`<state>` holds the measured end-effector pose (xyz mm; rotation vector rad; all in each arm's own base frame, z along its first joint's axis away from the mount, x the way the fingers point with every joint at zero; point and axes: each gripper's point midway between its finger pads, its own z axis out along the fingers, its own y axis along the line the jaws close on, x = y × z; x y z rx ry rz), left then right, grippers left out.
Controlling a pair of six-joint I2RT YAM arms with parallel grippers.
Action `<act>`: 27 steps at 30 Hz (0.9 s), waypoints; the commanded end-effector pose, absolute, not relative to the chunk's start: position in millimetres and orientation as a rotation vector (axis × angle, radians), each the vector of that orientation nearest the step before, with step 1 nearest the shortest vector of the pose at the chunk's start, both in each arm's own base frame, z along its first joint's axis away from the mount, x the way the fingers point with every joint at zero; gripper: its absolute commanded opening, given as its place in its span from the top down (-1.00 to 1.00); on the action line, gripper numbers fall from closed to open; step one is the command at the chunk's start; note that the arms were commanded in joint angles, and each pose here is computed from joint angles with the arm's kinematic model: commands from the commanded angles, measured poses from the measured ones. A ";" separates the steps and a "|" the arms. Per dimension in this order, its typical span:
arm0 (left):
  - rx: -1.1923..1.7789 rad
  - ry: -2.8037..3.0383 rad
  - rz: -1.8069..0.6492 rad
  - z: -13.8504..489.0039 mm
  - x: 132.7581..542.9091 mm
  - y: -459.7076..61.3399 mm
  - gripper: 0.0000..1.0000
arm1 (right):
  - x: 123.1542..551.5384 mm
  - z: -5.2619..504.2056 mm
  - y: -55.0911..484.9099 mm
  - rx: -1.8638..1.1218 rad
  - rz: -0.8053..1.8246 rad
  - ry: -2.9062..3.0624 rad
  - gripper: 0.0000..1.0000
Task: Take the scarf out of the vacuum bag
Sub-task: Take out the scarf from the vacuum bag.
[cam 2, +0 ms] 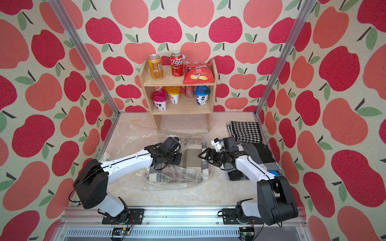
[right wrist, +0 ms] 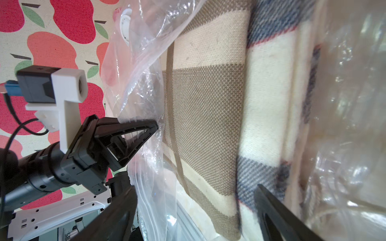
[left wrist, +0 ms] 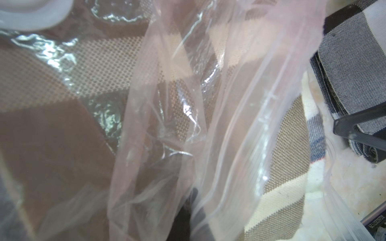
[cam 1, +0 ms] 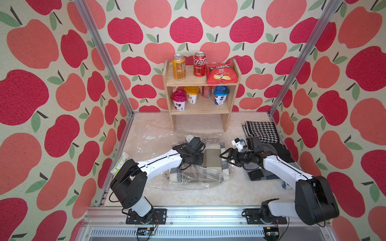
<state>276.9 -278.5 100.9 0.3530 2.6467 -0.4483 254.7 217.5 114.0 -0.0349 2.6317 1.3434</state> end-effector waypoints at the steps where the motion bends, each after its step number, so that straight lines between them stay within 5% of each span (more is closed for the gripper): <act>1: 0.353 2.645 -0.423 108.2 272.8 -269.5 1.00 | 273.6 119.1 222.8 -0.081 1.305 2.593 -0.76; 27: 0.397 2.582 -0.494 148.2 279.3 -286.1 1.00 | 341.1 98.1 240.1 -0.021 1.258 2.587 -0.31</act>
